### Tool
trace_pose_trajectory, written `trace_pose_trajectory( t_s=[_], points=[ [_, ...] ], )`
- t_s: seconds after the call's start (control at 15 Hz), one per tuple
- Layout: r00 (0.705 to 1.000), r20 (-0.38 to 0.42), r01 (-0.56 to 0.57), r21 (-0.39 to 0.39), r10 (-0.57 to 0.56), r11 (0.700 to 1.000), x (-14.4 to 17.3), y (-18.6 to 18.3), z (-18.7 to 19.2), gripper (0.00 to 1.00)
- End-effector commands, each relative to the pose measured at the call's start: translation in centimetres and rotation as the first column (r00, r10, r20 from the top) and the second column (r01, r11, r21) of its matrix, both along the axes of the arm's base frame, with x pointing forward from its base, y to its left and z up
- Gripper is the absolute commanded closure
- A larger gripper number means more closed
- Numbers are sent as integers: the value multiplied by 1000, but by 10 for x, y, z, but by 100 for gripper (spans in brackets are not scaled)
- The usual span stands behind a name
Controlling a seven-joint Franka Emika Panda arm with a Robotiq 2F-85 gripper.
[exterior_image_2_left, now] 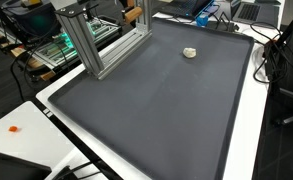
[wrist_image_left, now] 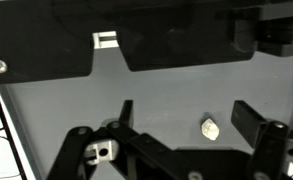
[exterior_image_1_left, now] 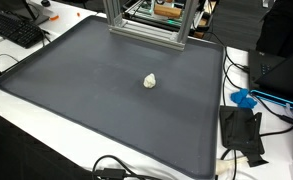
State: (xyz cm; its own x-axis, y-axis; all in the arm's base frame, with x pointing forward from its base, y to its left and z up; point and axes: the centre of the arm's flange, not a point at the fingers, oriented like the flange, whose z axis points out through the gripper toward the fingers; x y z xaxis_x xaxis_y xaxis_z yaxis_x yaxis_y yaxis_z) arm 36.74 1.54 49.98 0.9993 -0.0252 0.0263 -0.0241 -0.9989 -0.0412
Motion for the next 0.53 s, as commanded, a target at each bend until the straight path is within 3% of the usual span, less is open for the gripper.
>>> trace_pose_trajectory(
  t_s=[0.0,0.27,0.47],
  points=[
    [999,31,39,70,-41,997,-16,38,16,0],
    [990,133,-44,-4,44,999,-36,72,25,0],
    [981,149,-122,-17,124,992,-50,92,22,0]
  ],
)
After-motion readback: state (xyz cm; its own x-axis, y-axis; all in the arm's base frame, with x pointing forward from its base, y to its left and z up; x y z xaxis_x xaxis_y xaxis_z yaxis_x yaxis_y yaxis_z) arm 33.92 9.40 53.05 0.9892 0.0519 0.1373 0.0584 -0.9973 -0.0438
